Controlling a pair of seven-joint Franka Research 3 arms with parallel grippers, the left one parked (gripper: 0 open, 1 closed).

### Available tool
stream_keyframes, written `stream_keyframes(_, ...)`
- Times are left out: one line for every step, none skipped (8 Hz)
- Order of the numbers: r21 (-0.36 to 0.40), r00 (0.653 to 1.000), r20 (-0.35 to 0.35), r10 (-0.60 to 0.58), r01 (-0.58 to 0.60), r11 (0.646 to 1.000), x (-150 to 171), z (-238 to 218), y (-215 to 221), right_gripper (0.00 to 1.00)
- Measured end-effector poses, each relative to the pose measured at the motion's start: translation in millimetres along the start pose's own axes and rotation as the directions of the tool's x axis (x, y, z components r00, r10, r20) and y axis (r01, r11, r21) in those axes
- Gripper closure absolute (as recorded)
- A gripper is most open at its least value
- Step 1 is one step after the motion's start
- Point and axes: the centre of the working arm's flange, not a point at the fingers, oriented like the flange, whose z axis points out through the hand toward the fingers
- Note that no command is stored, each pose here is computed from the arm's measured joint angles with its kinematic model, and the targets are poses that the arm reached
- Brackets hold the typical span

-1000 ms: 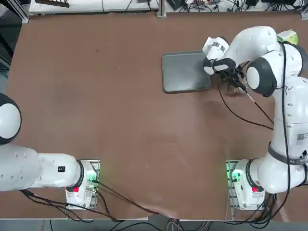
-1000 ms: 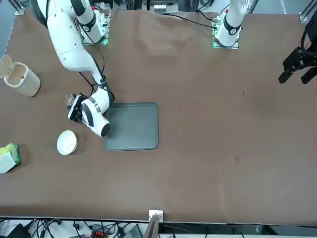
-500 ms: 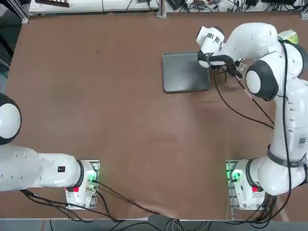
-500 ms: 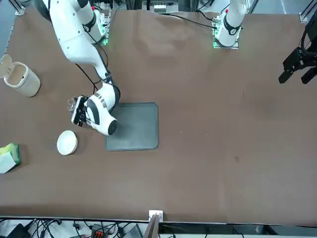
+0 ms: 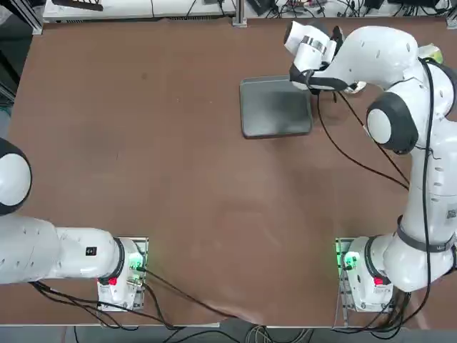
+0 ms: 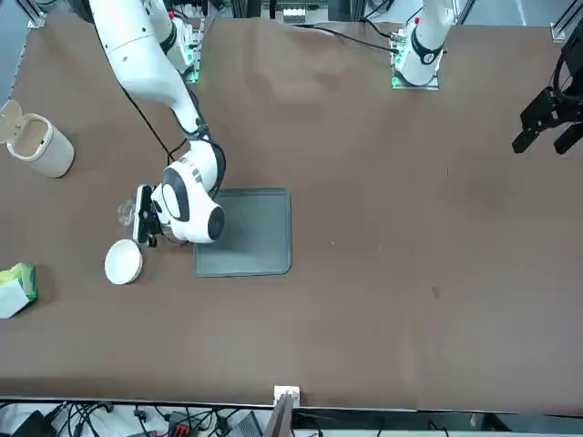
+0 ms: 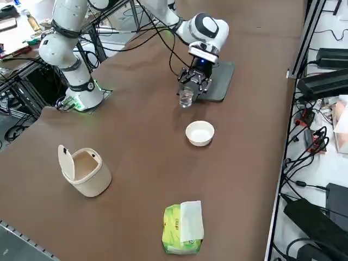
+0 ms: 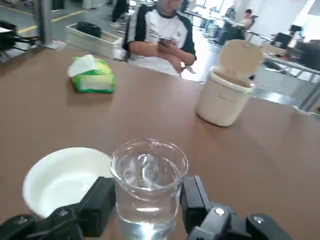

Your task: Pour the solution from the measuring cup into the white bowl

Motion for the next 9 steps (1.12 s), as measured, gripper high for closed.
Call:
stream_keyframes(0.040, 1.000, -0.016, -0.024, 0.025, 0.999, 0.4, -1.5, -4.7, 0.26)
stream_keyframes(0.065, 0.998, -0.037, -0.047, 0.049, 0.997, 1.2, -1.9, -7.9, 0.26)
stream_keyframes(0.089, 0.997, -0.046, -0.060, 0.064, 0.994, 1.3, -2.5, -11.0, 0.26)
stream_keyframes(0.116, 0.997, -0.037, -0.070, 0.073, 0.991, 0.1, -3.7, -14.4, 0.26)
stream_keyframes(0.144, 0.997, -0.019, -0.077, 0.079, 0.986, -0.9, -4.8, -18.1, 0.26)
stream_keyframes(0.165, 0.997, -0.003, -0.079, 0.078, 0.983, -0.6, -4.4, -21.5, 0.26)
stream_keyframes(0.172, 0.996, 0.006, -0.084, 0.081, 0.982, 1.9, -0.3, -24.7, 0.26)
stream_keyframes(0.168, 0.996, 0.012, -0.094, 0.090, 0.982, 5.8, 6.4, -27.6, 0.26)
stream_keyframes(0.162, 0.995, 0.017, -0.101, 0.097, 0.982, 9.9, 13.4, -30.3, 0.26)
